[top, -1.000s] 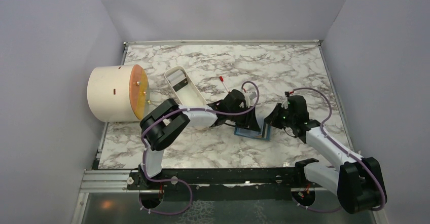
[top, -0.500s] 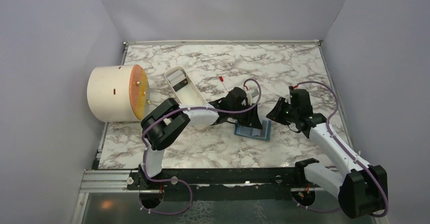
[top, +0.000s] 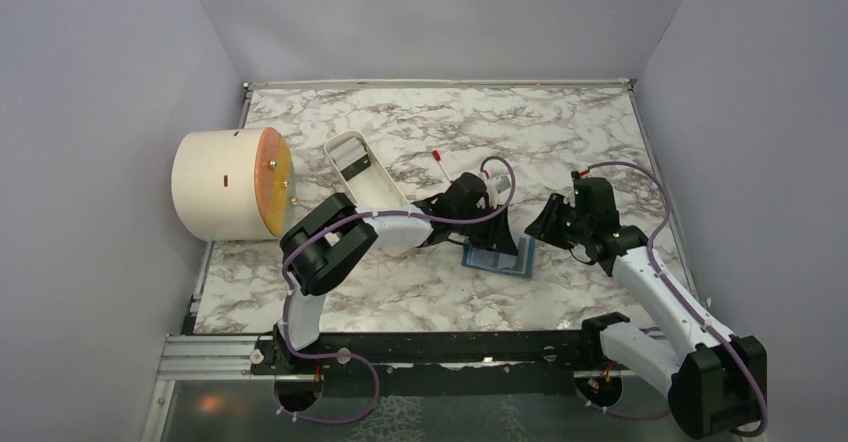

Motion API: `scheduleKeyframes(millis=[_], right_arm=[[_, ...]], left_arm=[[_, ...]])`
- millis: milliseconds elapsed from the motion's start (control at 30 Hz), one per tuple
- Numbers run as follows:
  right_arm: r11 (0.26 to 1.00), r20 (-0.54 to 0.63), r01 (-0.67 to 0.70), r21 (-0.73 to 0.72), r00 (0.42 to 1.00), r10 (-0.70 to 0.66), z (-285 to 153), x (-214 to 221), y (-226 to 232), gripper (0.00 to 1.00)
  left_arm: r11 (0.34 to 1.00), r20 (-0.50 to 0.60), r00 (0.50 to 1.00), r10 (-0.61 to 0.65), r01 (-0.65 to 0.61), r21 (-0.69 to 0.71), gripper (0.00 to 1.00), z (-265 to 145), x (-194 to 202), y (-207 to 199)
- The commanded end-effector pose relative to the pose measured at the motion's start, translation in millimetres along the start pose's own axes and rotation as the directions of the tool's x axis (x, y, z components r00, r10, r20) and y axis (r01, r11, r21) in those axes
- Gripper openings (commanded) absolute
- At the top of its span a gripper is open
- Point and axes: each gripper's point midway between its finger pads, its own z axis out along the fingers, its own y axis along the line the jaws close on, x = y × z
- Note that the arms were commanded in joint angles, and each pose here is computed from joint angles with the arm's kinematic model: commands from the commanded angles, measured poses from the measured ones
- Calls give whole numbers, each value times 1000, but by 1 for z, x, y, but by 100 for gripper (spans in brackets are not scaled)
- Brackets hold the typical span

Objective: Put the credit cards into the card holder
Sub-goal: Turn over the card slot in the card holder.

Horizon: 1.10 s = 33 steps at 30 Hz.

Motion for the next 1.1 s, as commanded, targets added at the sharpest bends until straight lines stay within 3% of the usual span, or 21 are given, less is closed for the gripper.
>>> scheduleKeyframes(millis=[0,233,433,733,867,933,1067], right_arm=[[999,12,11,-47,1000,-10,-8,-6,12,33],[998,-23,-9,-65,1000,7,-7,-1,17,33],[985,-41,-32,-172,999,25,-1,7,31,33],[990,-123,-70,-121,991,55,25,27,15,32],[990,-122,-59,-129,992,43,32,28,13,19],[996,-112,-43,-78,993,34,34,27,4,12],[999,-111,3,42,994,1,38,27,-20,6]], left_arm=[[999,26,999,24,-25,48,34,5,-12,-16],[998,65,996,55,-55,-7,34,-4,-19,-12],[998,46,997,60,-59,-23,32,-2,-12,-5],[999,40,998,44,-43,-7,32,-7,-2,-3],[998,49,997,52,-51,-24,32,-11,-2,-1],[997,51,997,57,-53,-64,30,-13,-3,6],[990,49,996,81,-75,-116,27,-14,-4,14]])
